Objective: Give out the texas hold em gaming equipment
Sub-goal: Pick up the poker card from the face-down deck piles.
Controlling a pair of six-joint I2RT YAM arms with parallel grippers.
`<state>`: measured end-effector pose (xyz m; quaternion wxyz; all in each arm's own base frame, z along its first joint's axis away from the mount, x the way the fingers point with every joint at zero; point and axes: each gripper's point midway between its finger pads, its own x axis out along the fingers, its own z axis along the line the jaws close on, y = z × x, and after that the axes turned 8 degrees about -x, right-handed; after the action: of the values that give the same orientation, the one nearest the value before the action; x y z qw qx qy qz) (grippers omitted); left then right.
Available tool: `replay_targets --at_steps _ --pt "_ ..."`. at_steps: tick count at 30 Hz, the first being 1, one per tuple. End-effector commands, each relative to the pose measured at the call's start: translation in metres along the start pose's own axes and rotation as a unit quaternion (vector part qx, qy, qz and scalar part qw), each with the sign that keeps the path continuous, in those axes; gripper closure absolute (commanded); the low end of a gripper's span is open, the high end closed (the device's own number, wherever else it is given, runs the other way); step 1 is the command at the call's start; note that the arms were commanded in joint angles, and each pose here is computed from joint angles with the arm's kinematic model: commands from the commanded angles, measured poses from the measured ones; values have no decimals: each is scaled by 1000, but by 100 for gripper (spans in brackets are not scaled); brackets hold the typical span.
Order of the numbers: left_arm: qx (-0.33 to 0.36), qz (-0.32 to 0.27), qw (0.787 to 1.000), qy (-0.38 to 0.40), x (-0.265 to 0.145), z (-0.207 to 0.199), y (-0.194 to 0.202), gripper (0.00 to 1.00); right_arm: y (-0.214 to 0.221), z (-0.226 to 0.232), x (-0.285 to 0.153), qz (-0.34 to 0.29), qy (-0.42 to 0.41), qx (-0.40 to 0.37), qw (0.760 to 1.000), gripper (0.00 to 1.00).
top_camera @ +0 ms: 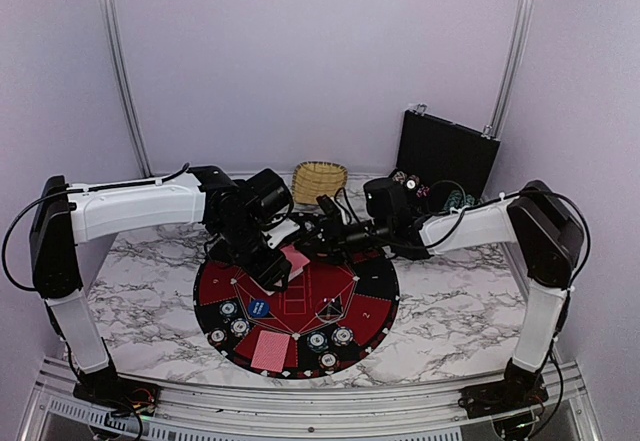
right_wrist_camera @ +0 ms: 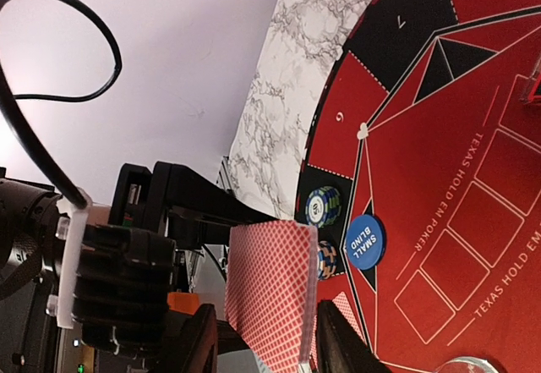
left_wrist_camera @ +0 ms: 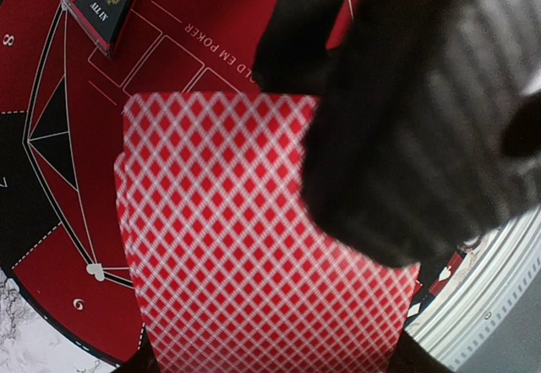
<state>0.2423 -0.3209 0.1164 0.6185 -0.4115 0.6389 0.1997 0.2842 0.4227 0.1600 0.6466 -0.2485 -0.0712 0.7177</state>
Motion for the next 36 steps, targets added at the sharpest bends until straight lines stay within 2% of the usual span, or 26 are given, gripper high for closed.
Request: replay_targets --at_steps 1,6,13,27,36 --pt "0 -14 1000 11 -12 -3 -4 45 -4 -1 11 3 1 -11 1000 61" --pt "1 -13 1000 10 -11 -3 -3 45 -4 -3 16 8 2 -9 1000 61" --pt "1 -15 1000 10 -12 -3 -4 45 -2 -7 19 11 9 -8 1000 67" --pt "0 -15 1000 9 -13 -2 -3 45 -2 -10 14 8 17 -7 1000 86" --pt "-1 -14 1000 11 -13 -3 -2 48 -8 -5 9 -1 15 -13 1000 88"
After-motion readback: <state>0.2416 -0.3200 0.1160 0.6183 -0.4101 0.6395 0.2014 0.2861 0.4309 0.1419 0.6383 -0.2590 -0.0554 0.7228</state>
